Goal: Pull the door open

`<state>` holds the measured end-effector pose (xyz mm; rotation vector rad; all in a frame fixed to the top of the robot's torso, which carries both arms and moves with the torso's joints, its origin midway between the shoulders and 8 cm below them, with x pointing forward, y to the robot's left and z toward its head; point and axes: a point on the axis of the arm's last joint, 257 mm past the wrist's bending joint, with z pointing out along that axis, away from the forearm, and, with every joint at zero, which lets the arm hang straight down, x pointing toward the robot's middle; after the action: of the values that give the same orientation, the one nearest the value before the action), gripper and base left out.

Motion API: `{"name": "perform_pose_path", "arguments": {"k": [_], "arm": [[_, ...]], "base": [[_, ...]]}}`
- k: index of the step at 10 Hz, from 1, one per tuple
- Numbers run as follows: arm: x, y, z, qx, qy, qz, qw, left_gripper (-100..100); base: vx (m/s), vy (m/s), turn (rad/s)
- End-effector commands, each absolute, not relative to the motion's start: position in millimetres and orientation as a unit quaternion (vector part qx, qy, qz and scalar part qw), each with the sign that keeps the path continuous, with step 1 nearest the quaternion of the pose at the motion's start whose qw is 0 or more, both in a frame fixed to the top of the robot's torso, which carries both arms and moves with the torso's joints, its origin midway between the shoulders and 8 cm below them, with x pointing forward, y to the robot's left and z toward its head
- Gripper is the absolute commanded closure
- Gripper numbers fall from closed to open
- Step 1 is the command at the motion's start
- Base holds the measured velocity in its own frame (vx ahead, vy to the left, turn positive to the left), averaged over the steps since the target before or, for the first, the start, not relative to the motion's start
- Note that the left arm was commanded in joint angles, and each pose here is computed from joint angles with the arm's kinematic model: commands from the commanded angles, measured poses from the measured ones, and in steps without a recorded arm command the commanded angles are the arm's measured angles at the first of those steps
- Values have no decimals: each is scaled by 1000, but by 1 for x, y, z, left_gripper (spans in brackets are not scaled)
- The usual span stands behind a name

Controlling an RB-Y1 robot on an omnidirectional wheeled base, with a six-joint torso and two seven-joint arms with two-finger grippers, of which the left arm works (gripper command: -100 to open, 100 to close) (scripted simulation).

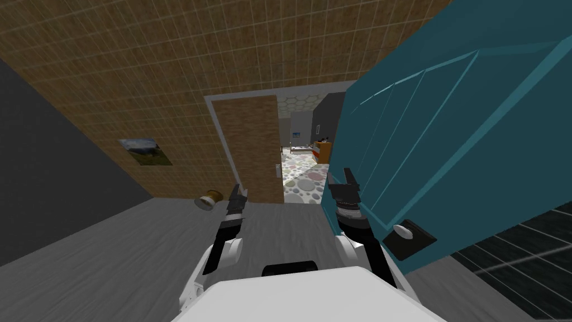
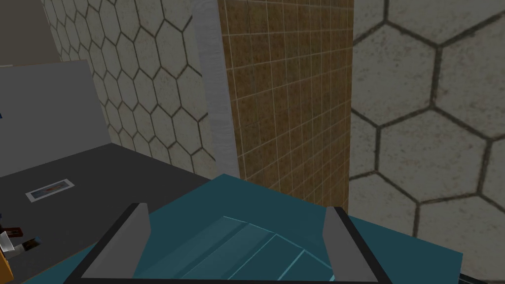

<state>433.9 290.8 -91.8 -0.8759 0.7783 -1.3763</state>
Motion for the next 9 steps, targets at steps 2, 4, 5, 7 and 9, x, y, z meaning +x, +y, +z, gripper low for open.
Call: {"name": "perform_pose_path", "arguments": {"k": [2,4,5,7,9], "arm": [[448,288,-111,-392,354,-592,608,-100],[459,286,-126,-401,366,-587,600,-100],[464,285,-133,-405,372,-585,596,-100],[474,283,-148,-414,383,-579,588,-100],[485,281,-162,-422,395,-574,580,-100]], "base": [[106,-18,-37],[89,-15,-37],[93,-19,-37],[92,-16,-40],[110,-15,-35]]}}
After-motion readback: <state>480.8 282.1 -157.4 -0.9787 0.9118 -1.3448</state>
